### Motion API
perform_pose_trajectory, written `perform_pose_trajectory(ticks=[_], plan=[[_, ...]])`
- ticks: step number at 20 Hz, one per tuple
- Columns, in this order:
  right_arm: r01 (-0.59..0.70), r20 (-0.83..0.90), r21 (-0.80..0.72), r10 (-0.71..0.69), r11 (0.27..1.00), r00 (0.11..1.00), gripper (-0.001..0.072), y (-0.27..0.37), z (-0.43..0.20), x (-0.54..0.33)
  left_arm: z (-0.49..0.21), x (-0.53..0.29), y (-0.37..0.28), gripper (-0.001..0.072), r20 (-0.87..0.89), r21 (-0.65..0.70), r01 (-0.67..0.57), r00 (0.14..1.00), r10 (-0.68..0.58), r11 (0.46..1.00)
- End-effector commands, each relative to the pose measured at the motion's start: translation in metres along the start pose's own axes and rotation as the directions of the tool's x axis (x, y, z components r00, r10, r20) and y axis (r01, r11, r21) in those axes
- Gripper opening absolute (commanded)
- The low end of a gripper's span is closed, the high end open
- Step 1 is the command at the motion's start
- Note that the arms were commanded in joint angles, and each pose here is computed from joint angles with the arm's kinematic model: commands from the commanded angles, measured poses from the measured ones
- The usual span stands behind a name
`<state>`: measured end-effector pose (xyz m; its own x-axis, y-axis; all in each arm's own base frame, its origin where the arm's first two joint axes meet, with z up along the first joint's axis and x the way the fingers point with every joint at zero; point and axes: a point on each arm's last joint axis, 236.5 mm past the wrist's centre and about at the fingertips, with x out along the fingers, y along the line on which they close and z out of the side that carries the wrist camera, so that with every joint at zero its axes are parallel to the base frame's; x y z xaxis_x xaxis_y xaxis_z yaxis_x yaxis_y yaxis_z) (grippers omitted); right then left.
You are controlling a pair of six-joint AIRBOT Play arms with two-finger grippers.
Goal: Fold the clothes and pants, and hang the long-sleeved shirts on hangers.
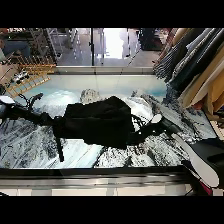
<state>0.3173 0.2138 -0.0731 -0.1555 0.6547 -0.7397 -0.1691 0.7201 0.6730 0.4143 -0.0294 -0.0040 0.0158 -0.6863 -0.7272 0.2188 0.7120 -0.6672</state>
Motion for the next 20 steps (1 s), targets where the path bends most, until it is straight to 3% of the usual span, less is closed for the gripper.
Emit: perform_pose_trajectory(ticks=[1,2,3,4,8,12,14,16,19,20], plan=[[0.060,0.081,-0.049,-0.056,0.997,0.995,0.0172,0.009,0.020,0.017,0.000,0.001,0.000,0.0011,-0.002,0.000,0.001,1.000,-0.001,1.000],[0.071,0.102,-0.051,-0.066,0.996,0.993,0.0160,0.010,0.025,0.020,-0.001,0.001,0.000,0.0011,-0.003,-0.009,0.002,1.000,-0.002,1.000],[0.075,0.109,-0.055,-0.069,0.996,0.992,0.0035,0.010,0.027,0.020,-0.001,0.000,0.000,0.0011,-0.005,-0.012,0.003,1.000,-0.003,1.000],[0.075,0.112,-0.055,-0.068,0.996,0.991,0.0016,0.010,0.028,0.018,-0.001,0.000,0.000,0.0011,-0.004,-0.012,0.003,1.000,-0.003,1.000],[0.108,0.206,-0.120,-0.082,0.987,0.975,0.0013,0.025,0.036,-0.034,0.000,-0.004,-0.004,0.0010,0.004,-0.003,-0.003,1.000,0.003,1.000],[0.272,0.447,-0.249,-0.139,0.930,0.884,0.0013,0.069,0.040,-0.158,0.008,-0.036,-0.042,0.0010,0.078,0.079,-0.014,0.997,0.008,0.997],[0.413,0.633,-0.264,-0.166,0.872,0.756,0.0013,0.101,0.035,-0.244,0.028,-0.078,-0.095,0.0010,0.216,0.186,0.008,0.975,-0.049,0.983],[0.556,0.819,-0.201,-0.173,0.807,0.548,0.0013,0.138,0.015,-0.339,0.043,-0.138,-0.171,0.0010,0.383,0.340,0.044,0.906,-0.181,0.939],[0.697,0.988,-0.029,-0.084,0.716,0.127,0.0013,0.209,-0.042,-0.470,0.023,-0.237,-0.298,0.0011,0.527,0.606,0.061,0.716,-0.458,0.793],[0.719,0.998,0.009,-0.046,0.695,0.032,0.0013,0.231,-0.065,-0.495,0.005,-0.265,-0.336,0.0010,0.541,0.682,0.034,0.648,-0.536,0.730]])
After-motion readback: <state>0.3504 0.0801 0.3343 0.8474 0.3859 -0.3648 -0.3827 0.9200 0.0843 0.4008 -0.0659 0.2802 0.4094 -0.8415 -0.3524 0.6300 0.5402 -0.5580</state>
